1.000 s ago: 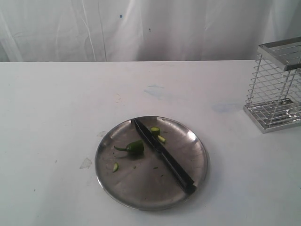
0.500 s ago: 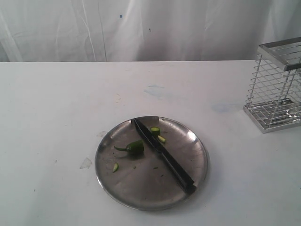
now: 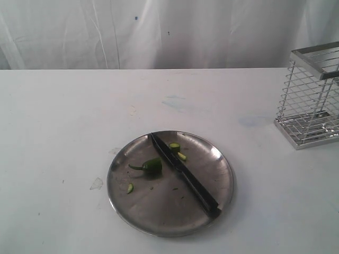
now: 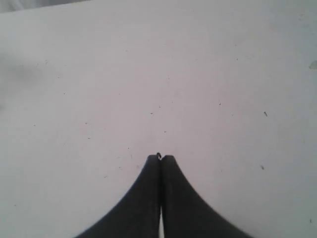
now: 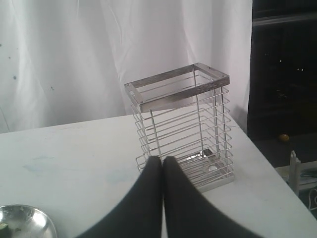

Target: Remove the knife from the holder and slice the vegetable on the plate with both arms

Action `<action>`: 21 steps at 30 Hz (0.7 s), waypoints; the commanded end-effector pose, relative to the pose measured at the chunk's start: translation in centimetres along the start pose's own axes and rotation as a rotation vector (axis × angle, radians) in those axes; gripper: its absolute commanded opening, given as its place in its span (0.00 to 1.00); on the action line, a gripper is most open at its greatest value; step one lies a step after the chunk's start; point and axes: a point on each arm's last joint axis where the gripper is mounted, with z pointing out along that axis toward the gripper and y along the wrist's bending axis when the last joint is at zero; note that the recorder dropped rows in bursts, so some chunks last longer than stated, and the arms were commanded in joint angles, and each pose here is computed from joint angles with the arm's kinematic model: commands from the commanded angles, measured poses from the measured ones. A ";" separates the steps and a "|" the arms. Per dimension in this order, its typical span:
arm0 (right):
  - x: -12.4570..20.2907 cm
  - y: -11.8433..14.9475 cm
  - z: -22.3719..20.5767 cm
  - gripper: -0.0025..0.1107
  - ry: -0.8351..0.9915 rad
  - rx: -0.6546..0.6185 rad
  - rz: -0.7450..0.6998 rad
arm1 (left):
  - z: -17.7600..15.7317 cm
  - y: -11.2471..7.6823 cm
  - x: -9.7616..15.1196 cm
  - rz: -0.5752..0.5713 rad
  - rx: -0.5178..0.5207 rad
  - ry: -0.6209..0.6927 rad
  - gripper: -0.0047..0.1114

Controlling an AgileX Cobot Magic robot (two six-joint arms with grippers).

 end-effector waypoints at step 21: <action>6.2 -0.3 0.2 0.02 -0.078 -0.040 0.023 | 0.0 0.0 0.0 -0.044 -0.003 -0.010 0.04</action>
